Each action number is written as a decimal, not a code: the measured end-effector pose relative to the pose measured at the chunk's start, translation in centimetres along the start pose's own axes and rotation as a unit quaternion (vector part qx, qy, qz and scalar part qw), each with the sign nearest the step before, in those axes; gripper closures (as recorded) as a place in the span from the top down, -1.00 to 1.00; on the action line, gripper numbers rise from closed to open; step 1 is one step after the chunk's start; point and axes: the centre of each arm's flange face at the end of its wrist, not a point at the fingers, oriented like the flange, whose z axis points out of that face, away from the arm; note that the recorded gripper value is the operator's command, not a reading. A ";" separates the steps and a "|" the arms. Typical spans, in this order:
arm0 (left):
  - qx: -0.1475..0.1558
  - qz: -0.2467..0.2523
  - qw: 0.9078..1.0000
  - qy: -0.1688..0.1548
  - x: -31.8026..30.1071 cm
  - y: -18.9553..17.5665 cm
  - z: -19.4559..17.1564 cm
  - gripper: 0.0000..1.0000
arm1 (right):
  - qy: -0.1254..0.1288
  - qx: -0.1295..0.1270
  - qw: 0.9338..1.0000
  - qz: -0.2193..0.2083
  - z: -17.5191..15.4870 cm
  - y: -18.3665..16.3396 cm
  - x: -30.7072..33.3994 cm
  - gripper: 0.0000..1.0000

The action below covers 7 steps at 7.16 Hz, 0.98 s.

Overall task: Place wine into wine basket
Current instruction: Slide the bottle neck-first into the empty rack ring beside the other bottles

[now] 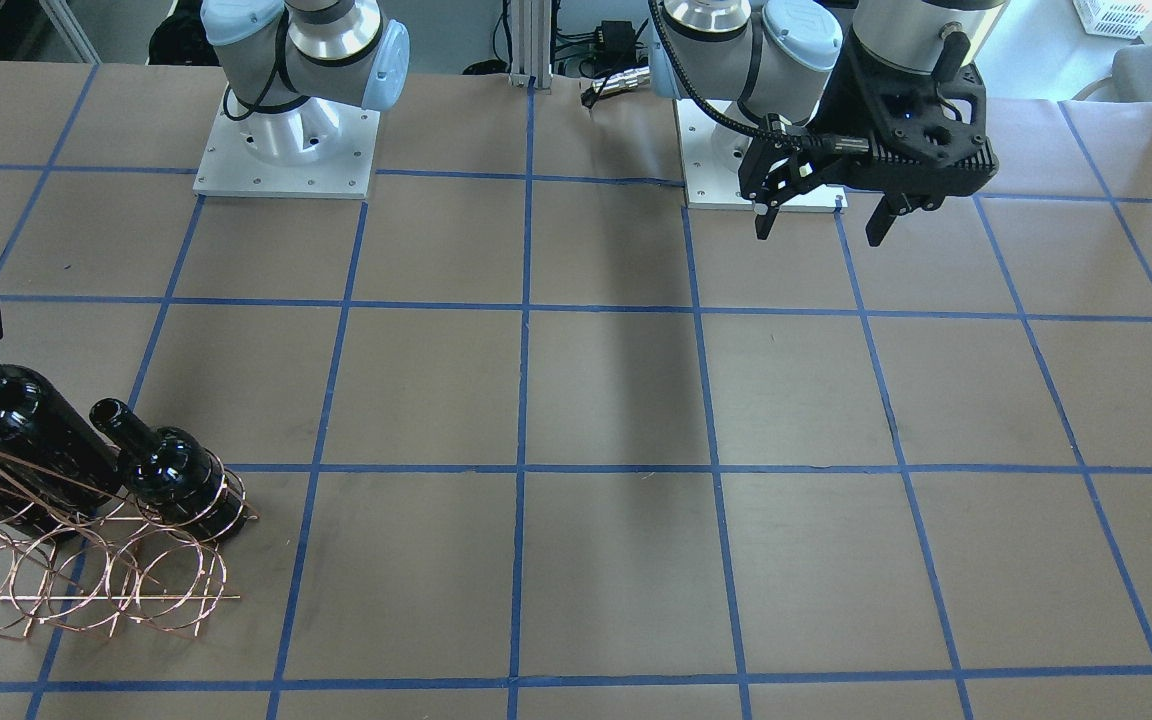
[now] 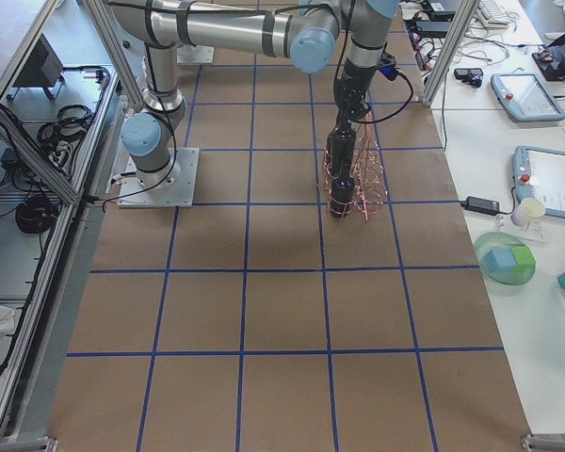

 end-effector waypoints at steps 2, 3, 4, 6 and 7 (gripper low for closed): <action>0.000 0.000 1.000 0.000 0.0 0.0 0.0 1.00 | 0.001 -0.007 1.000 -0.007 0.5 -0.2 0.2 -1.00; 0.000 0.000 1.000 0.000 0.0 0.0 0.0 1.00 | 0.001 -0.009 1.000 -0.011 0.8 -0.3 0.3 -1.00; 0.000 0.000 1.000 0.000 0.0 0.0 0.0 1.00 | -0.001 -0.011 1.000 -0.015 1.1 -0.5 0.4 -1.00; 0.000 0.000 1.000 0.000 0.0 0.0 0.0 1.00 | -0.005 -0.014 1.000 -0.022 1.7 -0.8 0.5 -1.00; 0.000 0.000 1.000 0.000 0.0 0.0 0.0 1.00 | -0.008 -0.017 0.999 -0.026 2.2 -1.1 0.7 -1.00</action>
